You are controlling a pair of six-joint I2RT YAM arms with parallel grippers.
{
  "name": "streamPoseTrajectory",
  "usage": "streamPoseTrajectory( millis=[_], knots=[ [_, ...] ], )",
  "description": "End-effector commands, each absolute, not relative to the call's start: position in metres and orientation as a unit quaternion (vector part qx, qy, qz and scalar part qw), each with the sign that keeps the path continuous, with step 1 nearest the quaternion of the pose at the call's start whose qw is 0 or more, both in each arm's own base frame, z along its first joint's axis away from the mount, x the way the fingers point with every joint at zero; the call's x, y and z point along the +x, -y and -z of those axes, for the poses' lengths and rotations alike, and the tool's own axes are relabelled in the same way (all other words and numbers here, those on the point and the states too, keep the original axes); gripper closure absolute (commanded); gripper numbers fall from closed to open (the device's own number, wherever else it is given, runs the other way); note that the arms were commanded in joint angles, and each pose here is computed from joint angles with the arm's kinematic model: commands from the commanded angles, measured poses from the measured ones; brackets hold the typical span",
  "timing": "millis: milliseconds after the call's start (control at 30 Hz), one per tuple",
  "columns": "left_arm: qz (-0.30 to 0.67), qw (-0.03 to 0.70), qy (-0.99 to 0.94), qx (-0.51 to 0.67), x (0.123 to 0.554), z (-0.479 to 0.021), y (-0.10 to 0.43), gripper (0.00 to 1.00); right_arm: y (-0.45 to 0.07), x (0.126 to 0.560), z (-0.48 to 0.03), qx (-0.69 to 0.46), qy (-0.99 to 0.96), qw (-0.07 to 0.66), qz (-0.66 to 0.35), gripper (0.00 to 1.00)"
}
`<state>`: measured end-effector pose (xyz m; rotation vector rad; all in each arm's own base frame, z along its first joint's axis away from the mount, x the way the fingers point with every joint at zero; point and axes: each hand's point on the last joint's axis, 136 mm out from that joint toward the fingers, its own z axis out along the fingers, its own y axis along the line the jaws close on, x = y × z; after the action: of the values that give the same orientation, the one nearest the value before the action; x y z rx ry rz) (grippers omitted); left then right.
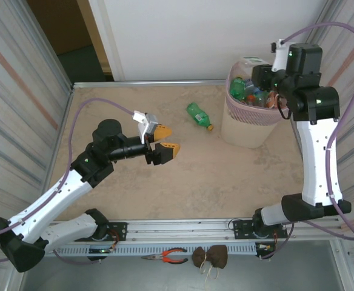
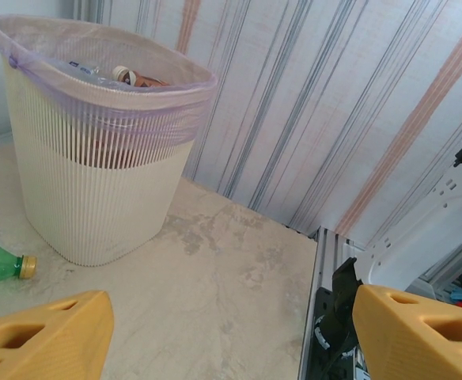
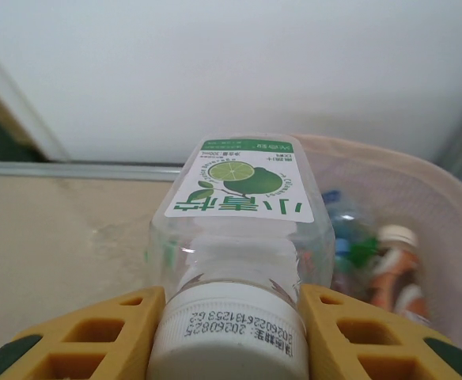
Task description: Put the plastic bottles in the bin
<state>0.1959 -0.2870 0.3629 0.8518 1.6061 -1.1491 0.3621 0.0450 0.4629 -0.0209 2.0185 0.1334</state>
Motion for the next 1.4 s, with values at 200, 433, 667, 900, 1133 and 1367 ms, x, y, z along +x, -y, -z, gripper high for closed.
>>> streamPoseTrajectory(
  millis=[200, 433, 667, 900, 1133, 1367],
  knots=[
    [0.485, 0.485, -0.637, 0.351, 0.199, -0.375, 0.291, 0.2, 0.033, 0.359, -0.42, 0.086, -0.869, 0.486, 0.035, 0.66],
    [0.486, 0.482, -0.638, 0.353, 0.199, -0.375, 0.293, 0.21, 0.048, 0.369, -0.386, 0.104, -0.884, 0.453, 0.044, 0.67],
    [0.486, 0.482, -0.64, 0.35, 0.199, -0.374, 0.292, 0.21, 0.052, 0.379, -0.349, 0.109, -0.899, 0.422, 0.043, 0.67],
    [0.485, 0.485, -0.639, 0.348, 0.2, -0.373, 0.291, 0.21, 0.055, 0.382, -0.313, 0.117, -0.916, 0.381, 0.04, 0.65],
    [0.487, 0.485, -0.636, 0.351, 0.201, -0.375, 0.293, 0.21, 0.058, 0.378, -0.3, 0.124, -0.922, 0.364, 0.045, 0.59],
    [0.489, 0.483, -0.635, 0.352, 0.202, -0.377, 0.294, 0.21, 0.056, 0.374, -0.311, 0.124, -0.918, 0.373, 0.046, 0.46]
  ],
)
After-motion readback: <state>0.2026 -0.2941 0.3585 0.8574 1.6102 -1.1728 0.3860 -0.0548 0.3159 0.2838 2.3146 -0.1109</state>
